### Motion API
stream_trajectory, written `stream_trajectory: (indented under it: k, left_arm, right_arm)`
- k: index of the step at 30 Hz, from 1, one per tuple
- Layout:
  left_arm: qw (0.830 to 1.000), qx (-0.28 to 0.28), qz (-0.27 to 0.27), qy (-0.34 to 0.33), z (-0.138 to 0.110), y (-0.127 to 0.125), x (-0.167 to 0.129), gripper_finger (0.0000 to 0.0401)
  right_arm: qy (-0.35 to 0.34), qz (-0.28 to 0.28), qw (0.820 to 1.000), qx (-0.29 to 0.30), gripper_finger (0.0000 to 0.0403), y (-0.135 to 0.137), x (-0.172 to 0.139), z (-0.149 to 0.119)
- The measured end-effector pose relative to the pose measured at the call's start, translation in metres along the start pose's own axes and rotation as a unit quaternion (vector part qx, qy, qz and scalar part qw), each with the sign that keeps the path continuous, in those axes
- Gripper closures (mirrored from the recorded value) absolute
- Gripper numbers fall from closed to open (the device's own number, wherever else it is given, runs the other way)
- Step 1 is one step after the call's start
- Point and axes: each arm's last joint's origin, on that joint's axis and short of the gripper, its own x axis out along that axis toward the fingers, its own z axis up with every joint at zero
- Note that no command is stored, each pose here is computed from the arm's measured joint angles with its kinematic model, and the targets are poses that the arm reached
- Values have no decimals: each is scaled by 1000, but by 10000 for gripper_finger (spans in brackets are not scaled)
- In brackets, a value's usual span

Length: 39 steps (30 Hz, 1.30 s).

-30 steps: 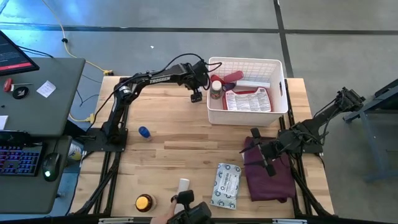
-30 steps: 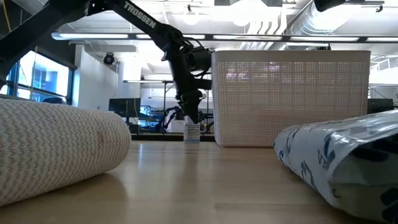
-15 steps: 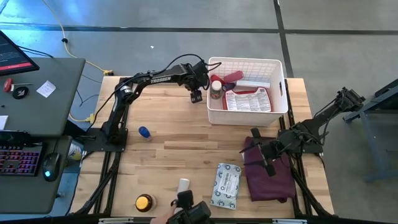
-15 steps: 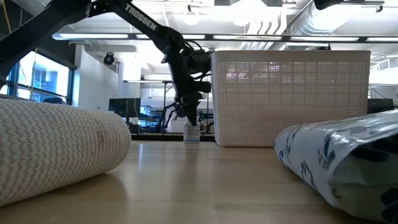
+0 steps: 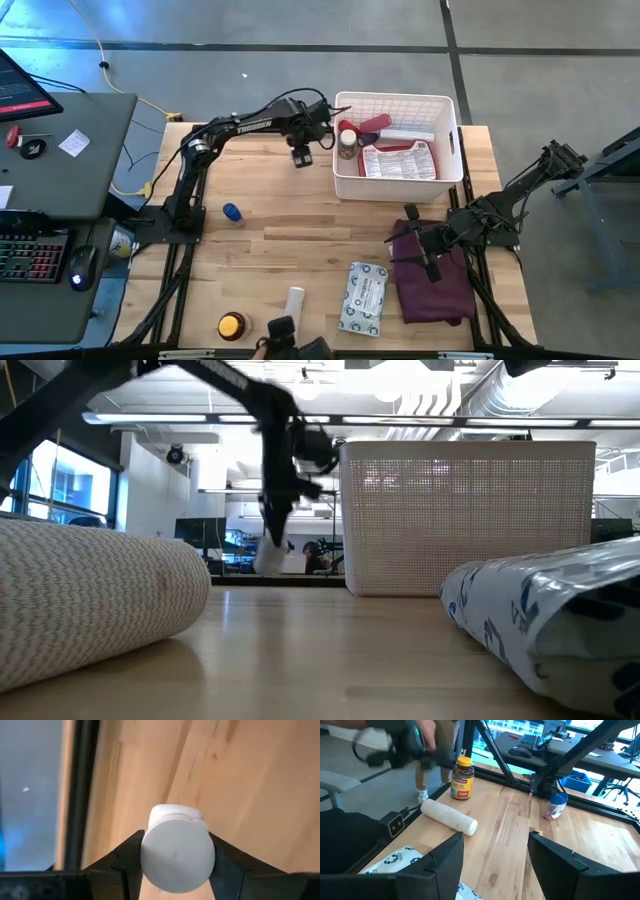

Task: Pick & place medical supplies in basket/bin
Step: Put the white medicine bottle into the white container

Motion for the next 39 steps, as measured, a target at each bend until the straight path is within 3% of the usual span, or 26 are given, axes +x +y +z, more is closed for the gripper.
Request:
stream_trajectory:
  k: [4,8,13,17,19,22,29,34,39]
  left_arm:
    - [999,1,27,-17,-8,-5,-59,196]
    - [992,-11,58,-113,-15,-11,-131,196]
    - [955,-30,69,-289,-19,-24,-214,196]
    - [925,-19,68,-373,-11,-39,-242,196]
    - [917,-5,67,-393,-4,-48,-243,196]
    - [921,11,56,-387,12,-56,-227,196]
    - [948,28,11,-318,51,-63,-162,196]
    - [953,44,-18,-300,71,-71,-128,195]
    - [957,46,-24,-287,78,-76,-112,195]
  right_arm:
    - [-2,0,1000,1,192,0,0,0]
    - [-10,0,1000,-2,192,0,0,2]
    - [-37,-3,999,-17,192,-1,0,7]
    - [-60,-4,998,-24,192,-1,-1,12]
    - [-64,-5,998,-25,192,-1,-1,13]
    - [-66,-6,997,-31,192,-1,-1,13]
    - [-68,1,996,-48,192,-1,-1,13]
    - [-69,3,996,-56,192,-1,-1,13]
    - [-69,3,996,-64,192,-1,-1,14]
